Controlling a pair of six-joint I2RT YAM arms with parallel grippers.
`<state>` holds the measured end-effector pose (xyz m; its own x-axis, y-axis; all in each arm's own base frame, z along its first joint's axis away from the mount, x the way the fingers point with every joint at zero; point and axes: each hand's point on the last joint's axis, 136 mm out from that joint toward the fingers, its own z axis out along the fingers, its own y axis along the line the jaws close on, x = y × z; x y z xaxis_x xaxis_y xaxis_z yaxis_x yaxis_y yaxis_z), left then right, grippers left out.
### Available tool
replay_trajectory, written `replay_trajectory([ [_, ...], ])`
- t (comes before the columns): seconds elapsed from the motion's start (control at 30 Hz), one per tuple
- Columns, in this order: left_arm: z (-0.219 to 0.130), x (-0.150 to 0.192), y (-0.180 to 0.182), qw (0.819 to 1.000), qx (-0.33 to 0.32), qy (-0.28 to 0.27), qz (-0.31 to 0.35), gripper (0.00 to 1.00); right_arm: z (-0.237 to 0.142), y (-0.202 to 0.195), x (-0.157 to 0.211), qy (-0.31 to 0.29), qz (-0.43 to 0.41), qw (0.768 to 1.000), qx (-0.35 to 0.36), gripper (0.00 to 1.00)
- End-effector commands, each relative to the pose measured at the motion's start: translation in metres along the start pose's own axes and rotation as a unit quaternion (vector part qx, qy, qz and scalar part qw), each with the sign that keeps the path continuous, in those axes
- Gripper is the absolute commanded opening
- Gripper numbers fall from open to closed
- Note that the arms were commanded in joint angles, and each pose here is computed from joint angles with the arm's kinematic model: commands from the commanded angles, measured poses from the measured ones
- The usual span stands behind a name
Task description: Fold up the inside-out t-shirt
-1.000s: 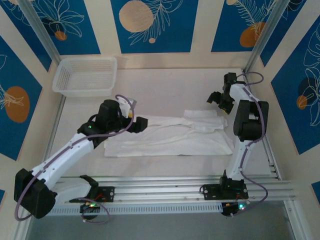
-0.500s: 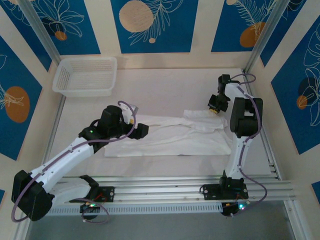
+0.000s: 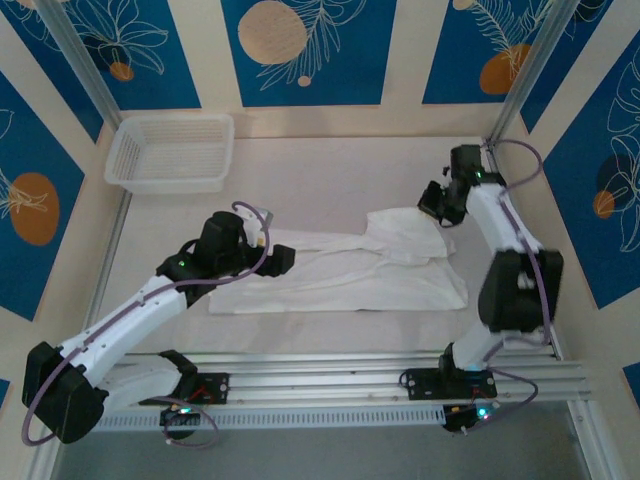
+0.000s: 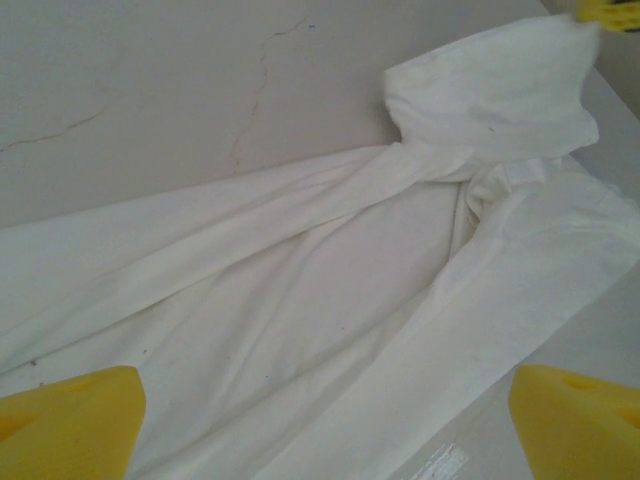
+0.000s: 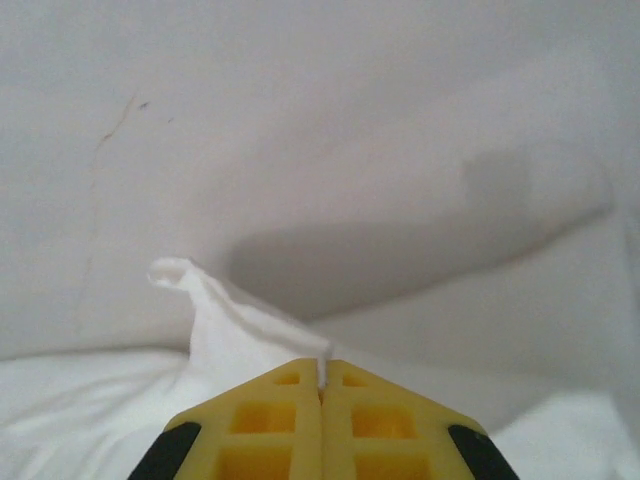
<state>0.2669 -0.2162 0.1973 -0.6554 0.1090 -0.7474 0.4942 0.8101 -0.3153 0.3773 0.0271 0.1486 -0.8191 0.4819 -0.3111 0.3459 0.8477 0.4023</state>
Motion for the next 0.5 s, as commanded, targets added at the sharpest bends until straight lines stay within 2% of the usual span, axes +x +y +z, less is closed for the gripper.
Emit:
replay_trajectory([
  [0.0, -0.003, 0.008, 0.007, 1.0, -0.02, 0.005, -0.009, 0.94, -0.006, -0.017, 0.056, 0.01, 0.057, 0.998, -0.027, 0.0],
  [0.13, -0.002, 0.01, 0.011, 0.999, -0.03, 0.009, -0.01, 0.94, -0.016, -0.06, 0.122, -0.009, 0.114, 0.993, -0.007, 0.0],
  [0.2, -0.001, 0.01, 0.011, 0.999, -0.03, 0.009, -0.012, 0.94, -0.018, -0.082, 0.148, -0.026, 0.147, 0.989, 0.002, 0.05],
  [0.33, 0.001, 0.01, 0.012, 0.999, -0.032, 0.011, -0.016, 0.94, -0.026, -0.099, 0.167, -0.056, 0.183, 0.981, -0.012, 0.25],
  [0.4, 0.002, 0.012, 0.015, 0.999, -0.038, 0.015, -0.021, 0.94, -0.034, -0.098, 0.161, -0.078, 0.202, 0.976, -0.024, 0.42],
  [0.47, 0.002, 0.015, 0.016, 0.999, -0.04, 0.018, -0.026, 0.94, -0.043, -0.083, 0.145, -0.099, 0.195, 0.974, -0.065, 0.49],
])
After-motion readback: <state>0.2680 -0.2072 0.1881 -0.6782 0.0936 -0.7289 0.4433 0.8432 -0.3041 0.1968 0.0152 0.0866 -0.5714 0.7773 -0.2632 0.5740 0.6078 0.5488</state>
